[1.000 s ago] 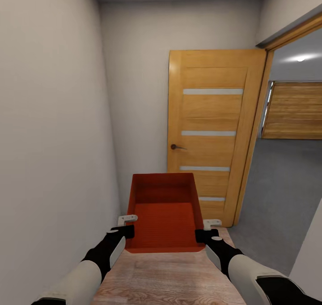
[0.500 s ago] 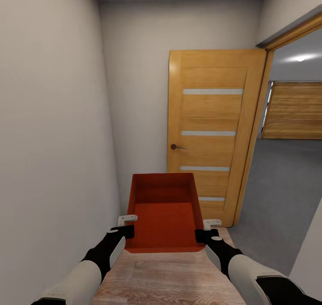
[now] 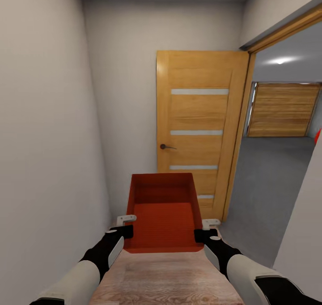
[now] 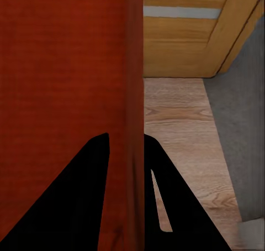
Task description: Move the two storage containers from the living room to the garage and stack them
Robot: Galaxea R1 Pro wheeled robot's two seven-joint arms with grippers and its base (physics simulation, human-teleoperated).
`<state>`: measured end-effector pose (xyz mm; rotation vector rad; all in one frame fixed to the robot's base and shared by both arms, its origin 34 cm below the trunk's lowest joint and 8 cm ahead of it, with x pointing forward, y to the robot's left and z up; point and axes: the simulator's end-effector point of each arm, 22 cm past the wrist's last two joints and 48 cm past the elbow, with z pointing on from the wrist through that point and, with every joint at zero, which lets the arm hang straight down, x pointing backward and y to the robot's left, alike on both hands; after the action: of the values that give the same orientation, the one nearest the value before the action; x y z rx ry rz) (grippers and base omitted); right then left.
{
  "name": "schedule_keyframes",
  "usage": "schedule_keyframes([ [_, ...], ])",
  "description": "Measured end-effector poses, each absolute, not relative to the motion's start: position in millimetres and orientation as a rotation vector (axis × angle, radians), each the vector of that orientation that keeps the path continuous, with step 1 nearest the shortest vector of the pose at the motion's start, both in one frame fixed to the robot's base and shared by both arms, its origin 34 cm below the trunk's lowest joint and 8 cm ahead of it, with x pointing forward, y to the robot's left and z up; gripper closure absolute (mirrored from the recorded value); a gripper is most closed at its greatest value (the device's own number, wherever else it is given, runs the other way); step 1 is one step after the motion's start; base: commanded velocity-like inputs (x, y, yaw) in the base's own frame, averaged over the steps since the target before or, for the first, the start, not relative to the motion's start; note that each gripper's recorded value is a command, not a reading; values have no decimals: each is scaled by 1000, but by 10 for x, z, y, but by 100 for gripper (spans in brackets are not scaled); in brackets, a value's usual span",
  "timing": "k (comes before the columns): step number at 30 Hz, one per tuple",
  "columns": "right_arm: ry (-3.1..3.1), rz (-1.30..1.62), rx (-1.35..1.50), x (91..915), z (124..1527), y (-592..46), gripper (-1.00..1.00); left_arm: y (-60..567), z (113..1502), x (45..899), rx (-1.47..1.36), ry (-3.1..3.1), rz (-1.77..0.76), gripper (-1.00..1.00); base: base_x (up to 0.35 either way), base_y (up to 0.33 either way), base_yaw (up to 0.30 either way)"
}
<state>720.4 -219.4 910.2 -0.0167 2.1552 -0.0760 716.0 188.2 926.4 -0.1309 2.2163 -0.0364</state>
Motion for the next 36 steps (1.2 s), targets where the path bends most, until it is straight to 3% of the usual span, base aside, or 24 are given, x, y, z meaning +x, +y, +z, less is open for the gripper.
schedule_keyframes([
  [36,2154,-76,-16,7204,9103,-2195,100,1881,9267,7161,-130,2216,-36,100,0,0,-249],
])
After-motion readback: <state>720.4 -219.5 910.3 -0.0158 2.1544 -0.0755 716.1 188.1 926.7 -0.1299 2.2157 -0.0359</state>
